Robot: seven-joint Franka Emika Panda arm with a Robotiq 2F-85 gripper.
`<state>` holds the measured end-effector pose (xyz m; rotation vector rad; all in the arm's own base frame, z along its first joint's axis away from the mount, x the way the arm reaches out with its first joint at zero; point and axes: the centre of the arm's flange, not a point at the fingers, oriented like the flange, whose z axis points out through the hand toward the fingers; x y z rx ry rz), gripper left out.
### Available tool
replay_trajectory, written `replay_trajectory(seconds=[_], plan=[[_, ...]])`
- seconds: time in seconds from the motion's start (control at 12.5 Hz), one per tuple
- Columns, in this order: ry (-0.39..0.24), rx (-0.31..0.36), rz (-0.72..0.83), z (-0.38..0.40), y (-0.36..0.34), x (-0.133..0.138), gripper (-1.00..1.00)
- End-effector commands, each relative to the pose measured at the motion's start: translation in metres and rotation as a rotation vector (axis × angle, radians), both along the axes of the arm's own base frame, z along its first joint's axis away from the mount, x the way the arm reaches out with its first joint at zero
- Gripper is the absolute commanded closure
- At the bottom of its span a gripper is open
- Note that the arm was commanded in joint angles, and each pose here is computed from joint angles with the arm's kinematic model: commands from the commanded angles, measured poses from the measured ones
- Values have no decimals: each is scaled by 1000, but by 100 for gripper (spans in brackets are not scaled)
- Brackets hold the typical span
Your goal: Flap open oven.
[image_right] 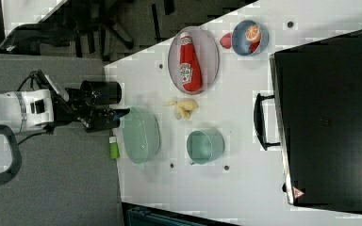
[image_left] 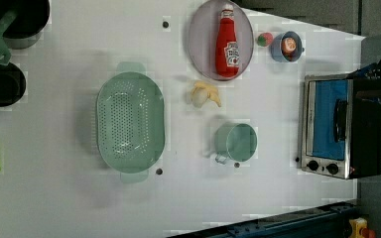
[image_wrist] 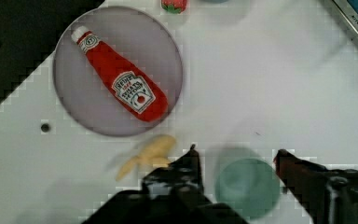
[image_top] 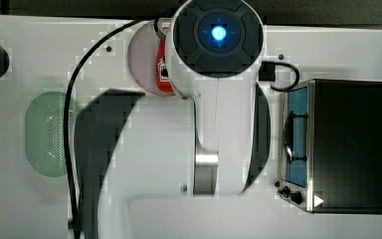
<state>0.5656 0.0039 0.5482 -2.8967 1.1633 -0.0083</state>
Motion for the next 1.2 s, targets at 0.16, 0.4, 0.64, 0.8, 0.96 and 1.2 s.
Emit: replay_trajectory(seconds=[0.16,0.4,0.64,0.8,0.96,1.2], plan=[[-1,-9,-169,53,-35,-116,-81],[-1,-9,-169,53,-35,-116,-100],[0,-9,-169,53,-35,-116,-65],[2,-9,-169,52,-35,-116,-15],[14,-9,-168,46,-38,-117,32],[16,-4,-96,40,-50,-117,65]])
